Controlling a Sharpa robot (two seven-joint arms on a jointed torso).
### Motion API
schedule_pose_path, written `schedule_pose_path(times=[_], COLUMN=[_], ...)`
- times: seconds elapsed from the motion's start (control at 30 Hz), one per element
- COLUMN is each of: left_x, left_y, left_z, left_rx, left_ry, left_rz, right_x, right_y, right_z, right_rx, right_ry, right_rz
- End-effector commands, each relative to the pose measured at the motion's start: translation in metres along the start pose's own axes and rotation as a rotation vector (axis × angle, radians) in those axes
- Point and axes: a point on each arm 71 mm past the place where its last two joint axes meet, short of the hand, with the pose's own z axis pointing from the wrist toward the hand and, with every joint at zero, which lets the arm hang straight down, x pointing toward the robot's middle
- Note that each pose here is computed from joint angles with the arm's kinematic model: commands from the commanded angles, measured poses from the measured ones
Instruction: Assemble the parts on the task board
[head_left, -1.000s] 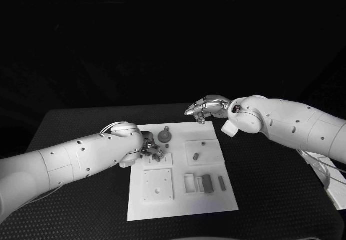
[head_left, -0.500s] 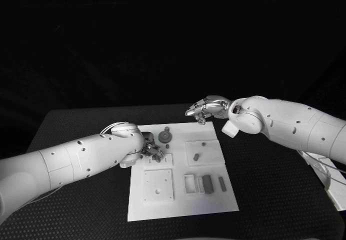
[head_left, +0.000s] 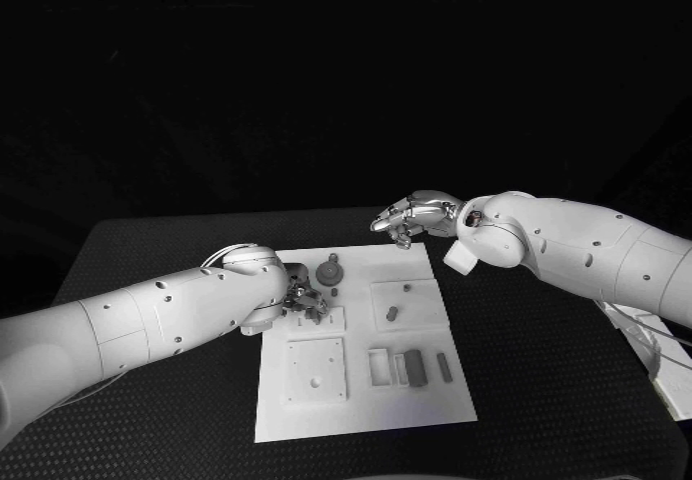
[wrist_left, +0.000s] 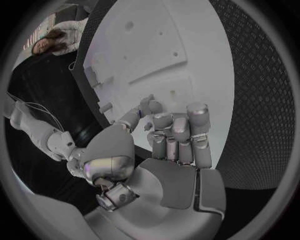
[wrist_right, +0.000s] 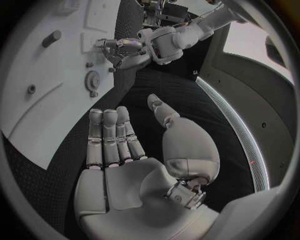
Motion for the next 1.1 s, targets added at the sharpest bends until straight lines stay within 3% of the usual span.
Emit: schedule_pose_path(times=[0.03, 1.1], left_x=[-0.0007, 0.0027], left_y=[-0.0029, 0.0012], left_z=[-0.0001, 0.0002], left_rx=[0.012, 0.002], left_ry=[-0.015, 0.014], left_rz=[-0.005, 0.008], right_x=[0.0017, 0.0017], right_y=[0.0007, 0.0006], right_z=[0.0003, -0.0003], right_rx=[-0.008, -0.008], right_ry=[0.013, 0.015], right_rz=[-0.002, -0.001])
